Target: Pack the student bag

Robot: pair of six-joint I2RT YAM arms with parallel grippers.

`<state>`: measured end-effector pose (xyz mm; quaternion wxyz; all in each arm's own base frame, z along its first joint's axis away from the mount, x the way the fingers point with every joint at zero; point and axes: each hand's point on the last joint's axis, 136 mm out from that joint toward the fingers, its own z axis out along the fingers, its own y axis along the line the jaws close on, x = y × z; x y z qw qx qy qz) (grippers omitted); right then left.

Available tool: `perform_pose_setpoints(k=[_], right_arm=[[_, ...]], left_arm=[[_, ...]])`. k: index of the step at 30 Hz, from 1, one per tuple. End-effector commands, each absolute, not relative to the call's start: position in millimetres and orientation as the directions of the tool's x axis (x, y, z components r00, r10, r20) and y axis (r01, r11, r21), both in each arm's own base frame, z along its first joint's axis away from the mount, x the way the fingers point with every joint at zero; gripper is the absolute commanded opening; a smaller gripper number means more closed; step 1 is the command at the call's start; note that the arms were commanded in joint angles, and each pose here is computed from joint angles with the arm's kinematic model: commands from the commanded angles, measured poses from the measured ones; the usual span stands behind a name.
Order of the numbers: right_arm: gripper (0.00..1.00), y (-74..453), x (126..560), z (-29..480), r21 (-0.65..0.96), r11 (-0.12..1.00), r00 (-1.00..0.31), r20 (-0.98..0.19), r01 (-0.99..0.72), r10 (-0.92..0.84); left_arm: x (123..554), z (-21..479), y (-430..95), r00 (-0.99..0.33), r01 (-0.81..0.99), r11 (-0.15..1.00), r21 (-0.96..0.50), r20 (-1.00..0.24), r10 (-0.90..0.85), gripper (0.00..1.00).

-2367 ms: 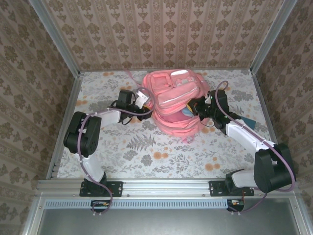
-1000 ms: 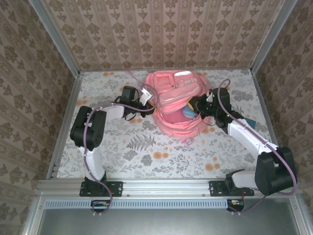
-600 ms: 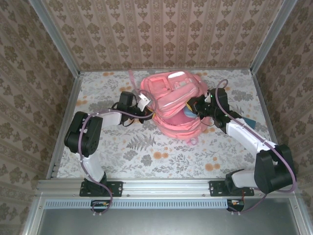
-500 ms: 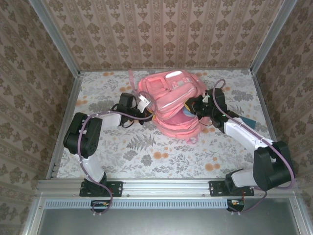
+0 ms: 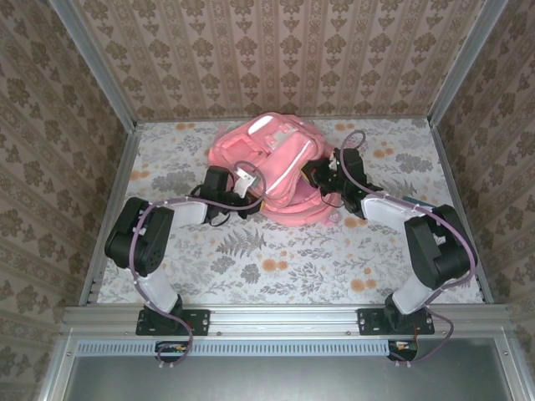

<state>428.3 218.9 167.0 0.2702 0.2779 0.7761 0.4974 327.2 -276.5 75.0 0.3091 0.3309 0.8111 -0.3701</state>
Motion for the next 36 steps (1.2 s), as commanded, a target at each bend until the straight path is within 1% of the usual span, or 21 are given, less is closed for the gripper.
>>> perform_pose_setpoints(k=[1,3,4,6,8,9,11,14,19,23,27,29,32,36], right_arm=[[0.03,252,419,164,0.931,0.339,-0.767,-0.116,0.138,0.631],[0.08,248,416,159,0.918,0.366,-0.772,-0.121,0.153,0.624],[0.15,244,414,156,0.905,0.393,-0.775,-0.128,0.164,0.619],[0.39,232,406,148,0.86,0.473,-0.784,-0.158,0.19,0.601],[0.53,217,395,139,0.803,0.553,-0.791,-0.184,0.221,0.583],[0.57,210,388,136,0.775,0.591,-0.795,-0.208,0.222,0.571],[0.61,200,375,131,0.727,0.646,-0.804,-0.231,0.231,0.548],[0.65,201,357,126,0.72,0.662,-0.836,-0.223,0.206,0.502],[0.65,233,346,123,0.787,0.603,-0.888,-0.179,0.129,0.424],[0.65,250,358,129,0.81,0.581,-0.894,-0.199,0.081,0.402],[0.52,260,373,133,0.828,0.557,-0.888,-0.209,0.062,0.41],[0.42,267,380,136,0.846,0.531,-0.886,-0.209,0.049,0.414],[0.29,280,388,141,0.87,0.491,-0.881,-0.206,0.034,0.426],[0.24,301,397,148,0.896,0.445,-0.875,-0.205,0.013,0.439]], left_arm=[[297,116,-309,-0.514,0.843,0.341,-0.416,-0.81,0.281,0.0],[297,114,-306,-0.517,0.836,0.368,-0.407,-0.809,0.281,0.0],[299,113,-304,-0.522,0.83,0.385,-0.404,-0.805,0.282,0.0],[302,109,-300,-0.538,0.813,0.426,-0.397,-0.791,0.29,0.0],[303,103,-296,-0.559,0.796,0.459,-0.396,-0.772,0.303,0.0],[306,98,-292,-0.568,0.783,0.488,-0.386,-0.763,0.308,0.0],[307,95,-290,-0.58,0.771,0.507,-0.386,-0.753,0.309,0.0],[306,94,-288,-0.594,0.76,0.517,-0.394,-0.744,0.305,0.0],[304,101,-290,-0.593,0.762,0.507,-0.404,-0.749,0.295,0.0],[300,106,-289,-0.592,0.764,0.505,-0.402,-0.749,0.299,0.0],[295,106,-286,-0.606,0.754,0.516,-0.406,-0.733,0.31,0.0],[292,107,-285,-0.616,0.747,0.522,-0.412,-0.723,0.312,0.0],[287,110,-287,-0.627,0.741,0.522,-0.424,-0.714,0.312,0.0],[280,118,-296,-0.627,0.746,0.501,-0.438,-0.717,0.306,0.0]])
